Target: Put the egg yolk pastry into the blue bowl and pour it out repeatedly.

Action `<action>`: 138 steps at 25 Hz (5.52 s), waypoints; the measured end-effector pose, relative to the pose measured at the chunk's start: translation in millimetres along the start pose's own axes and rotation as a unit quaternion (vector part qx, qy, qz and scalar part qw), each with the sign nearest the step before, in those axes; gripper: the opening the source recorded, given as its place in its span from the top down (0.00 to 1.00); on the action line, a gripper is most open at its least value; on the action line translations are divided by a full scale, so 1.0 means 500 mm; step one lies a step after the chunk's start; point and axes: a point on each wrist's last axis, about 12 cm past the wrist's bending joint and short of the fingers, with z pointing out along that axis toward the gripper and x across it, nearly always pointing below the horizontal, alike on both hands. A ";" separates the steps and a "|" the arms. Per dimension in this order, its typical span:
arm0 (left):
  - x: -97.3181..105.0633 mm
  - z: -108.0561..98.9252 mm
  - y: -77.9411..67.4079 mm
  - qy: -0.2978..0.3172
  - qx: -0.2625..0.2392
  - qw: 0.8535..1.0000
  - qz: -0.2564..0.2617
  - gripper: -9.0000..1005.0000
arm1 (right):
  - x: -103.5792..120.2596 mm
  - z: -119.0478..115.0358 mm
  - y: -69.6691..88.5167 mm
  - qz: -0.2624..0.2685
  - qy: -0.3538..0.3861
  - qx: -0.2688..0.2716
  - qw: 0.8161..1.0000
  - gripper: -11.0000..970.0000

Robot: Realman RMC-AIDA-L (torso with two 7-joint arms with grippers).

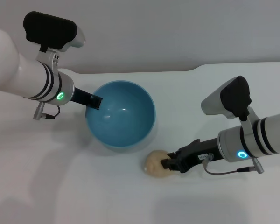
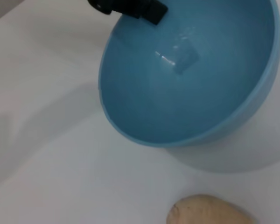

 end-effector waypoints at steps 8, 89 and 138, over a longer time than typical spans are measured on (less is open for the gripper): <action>-0.003 -0.001 -0.001 -0.001 -0.001 1.000 0.004 0.98 | 0.001 0.005 0.016 -0.046 0.012 -0.006 0.999 0.83; -0.011 -0.019 -0.028 -0.036 0.011 0.999 0.026 0.98 | 0.087 -0.223 -0.074 0.051 -0.265 0.152 0.951 0.48; 0.191 -0.026 -0.191 -0.589 -0.004 0.792 0.163 0.98 | 0.148 -0.274 -0.133 0.099 -0.380 0.208 0.896 0.48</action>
